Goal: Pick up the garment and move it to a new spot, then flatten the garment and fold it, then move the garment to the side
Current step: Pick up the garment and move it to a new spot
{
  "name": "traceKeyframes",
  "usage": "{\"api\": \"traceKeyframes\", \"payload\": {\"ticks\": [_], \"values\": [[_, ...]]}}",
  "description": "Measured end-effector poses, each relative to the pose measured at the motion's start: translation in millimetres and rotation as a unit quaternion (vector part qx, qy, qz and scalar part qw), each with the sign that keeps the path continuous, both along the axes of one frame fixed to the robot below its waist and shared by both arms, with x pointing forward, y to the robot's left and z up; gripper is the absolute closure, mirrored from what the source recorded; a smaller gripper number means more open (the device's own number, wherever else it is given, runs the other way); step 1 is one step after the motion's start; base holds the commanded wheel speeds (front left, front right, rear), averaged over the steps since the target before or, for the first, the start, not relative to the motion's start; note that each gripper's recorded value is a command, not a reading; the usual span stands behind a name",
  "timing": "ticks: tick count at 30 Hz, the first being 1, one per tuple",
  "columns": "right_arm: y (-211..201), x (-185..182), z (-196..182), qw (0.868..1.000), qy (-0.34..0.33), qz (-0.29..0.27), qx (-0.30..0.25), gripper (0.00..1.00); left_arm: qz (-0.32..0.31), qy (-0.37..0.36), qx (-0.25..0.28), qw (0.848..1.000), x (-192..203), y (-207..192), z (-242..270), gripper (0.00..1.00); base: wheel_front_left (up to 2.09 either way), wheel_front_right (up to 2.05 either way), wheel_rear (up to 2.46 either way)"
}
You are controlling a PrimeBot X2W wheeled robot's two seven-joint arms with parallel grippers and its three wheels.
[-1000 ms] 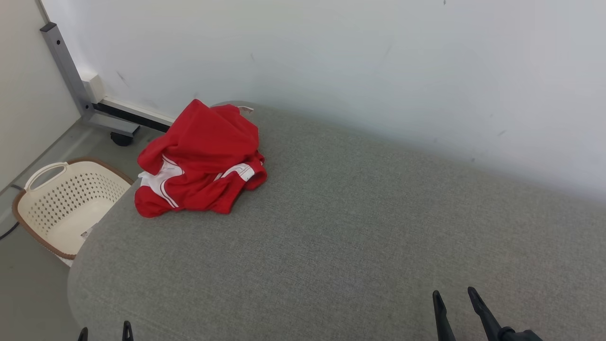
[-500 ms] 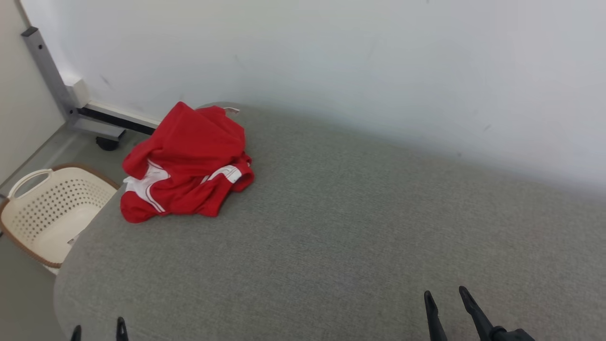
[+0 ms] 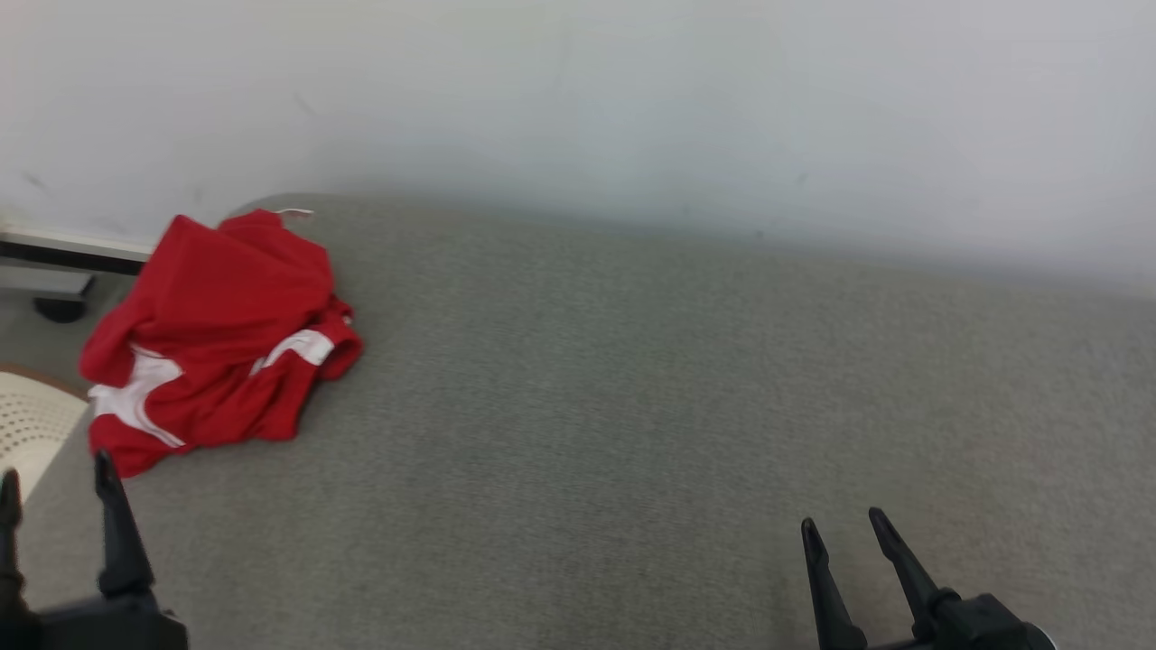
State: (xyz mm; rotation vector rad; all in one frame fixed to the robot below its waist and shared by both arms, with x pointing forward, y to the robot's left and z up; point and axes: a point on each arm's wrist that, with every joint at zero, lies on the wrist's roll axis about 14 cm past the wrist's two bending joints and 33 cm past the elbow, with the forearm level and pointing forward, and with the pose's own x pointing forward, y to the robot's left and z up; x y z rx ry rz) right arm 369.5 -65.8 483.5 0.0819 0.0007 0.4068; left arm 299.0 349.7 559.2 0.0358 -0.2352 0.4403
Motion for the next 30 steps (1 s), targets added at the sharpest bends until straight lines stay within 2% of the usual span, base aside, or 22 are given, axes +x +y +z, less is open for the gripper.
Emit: {"api": "traceKeyframes", "payload": {"ticks": [10, 19, 25, 30], "values": [[-46.5, 19.0, 6.1, 0.997, -0.013, -0.073, 0.002, 0.0, -0.027, -0.028, -0.002, 0.999, 82.3, 12.4, 25.8, 0.0, 0.0, 0.0, 0.0], [-81.0, 27.8, -0.5, 0.992, -0.004, -0.125, 0.004, 0.0, -0.049, -0.01, -0.008, 0.999, 148.4, 14.3, 18.2, 0.0, 0.0, 0.0, 0.0], [-99.5, 34.2, -12.0, 0.988, 0.012, -0.152, 0.004, 0.0, -0.061, 0.023, -0.023, 0.998, 192.9, 15.8, -3.9, 0.0, 0.0, 0.0, 0.0], [-113.9, 39.1, -27.0, 0.985, 0.031, -0.172, -0.004, 0.0, -0.06, 0.086, -0.051, 0.993, 229.4, 21.2, -37.8, 0.0, 0.0, 0.0, 0.0]]}}
